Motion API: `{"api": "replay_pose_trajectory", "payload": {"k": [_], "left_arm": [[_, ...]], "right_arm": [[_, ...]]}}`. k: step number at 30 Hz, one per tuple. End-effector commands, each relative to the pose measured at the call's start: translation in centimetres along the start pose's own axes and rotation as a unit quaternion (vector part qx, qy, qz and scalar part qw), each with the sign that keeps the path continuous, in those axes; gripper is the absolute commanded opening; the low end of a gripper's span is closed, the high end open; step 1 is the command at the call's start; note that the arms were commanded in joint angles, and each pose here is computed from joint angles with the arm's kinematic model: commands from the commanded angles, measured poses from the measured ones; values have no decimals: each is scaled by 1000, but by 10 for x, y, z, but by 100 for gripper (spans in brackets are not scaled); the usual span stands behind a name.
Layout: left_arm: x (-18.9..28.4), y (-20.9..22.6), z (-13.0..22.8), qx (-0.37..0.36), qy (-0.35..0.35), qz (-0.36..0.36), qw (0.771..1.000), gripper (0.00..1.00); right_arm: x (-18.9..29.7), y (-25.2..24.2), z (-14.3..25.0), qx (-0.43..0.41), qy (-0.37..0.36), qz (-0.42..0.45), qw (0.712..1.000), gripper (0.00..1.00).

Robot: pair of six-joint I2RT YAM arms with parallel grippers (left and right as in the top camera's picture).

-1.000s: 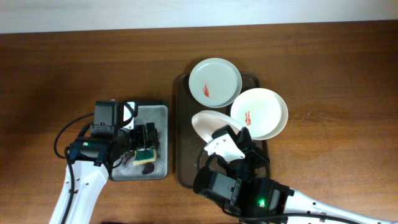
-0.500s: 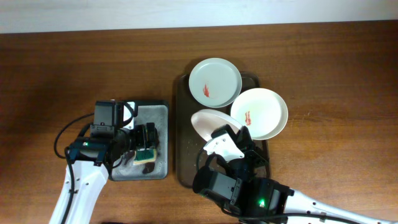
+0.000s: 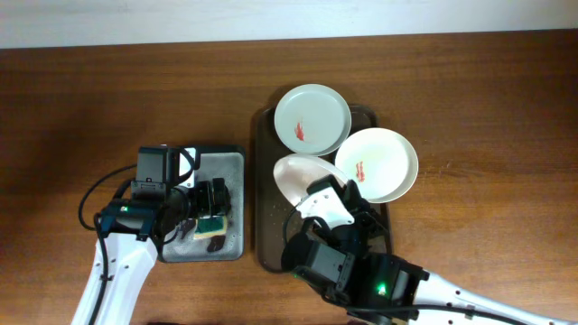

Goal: Clean dirty plates on tray and stack at the side
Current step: 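Carry the plate right and set it on the table beside the tray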

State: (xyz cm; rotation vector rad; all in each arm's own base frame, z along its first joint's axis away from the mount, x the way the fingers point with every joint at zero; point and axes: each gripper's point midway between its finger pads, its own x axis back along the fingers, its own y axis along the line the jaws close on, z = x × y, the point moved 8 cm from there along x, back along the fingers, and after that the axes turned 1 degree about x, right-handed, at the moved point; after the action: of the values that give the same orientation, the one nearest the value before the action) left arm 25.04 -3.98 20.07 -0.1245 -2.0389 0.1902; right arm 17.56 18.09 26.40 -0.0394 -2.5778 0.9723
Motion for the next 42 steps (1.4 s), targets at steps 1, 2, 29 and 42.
{"api": "replay_pose_trajectory", "payload": {"k": [1, 2, 29, 42], "left_arm": [[7, -1, -6, -3, -15, 6, 1000, 99], [7, -1, -6, -3, -15, 6, 1000, 99], [7, -1, -6, -3, -14, 6, 1000, 100], [7, -1, -6, -3, -15, 6, 1000, 100]], "right_arm": [[-3, -12, 0, -48, 7, 38, 998, 4], [-4, -6, 1, -52, 14, 5, 999, 4], [-140, -217, 294, -699, 386, 26, 601, 4], [-163, -191, 171, -541, 234, -184, 787, 66]]}}
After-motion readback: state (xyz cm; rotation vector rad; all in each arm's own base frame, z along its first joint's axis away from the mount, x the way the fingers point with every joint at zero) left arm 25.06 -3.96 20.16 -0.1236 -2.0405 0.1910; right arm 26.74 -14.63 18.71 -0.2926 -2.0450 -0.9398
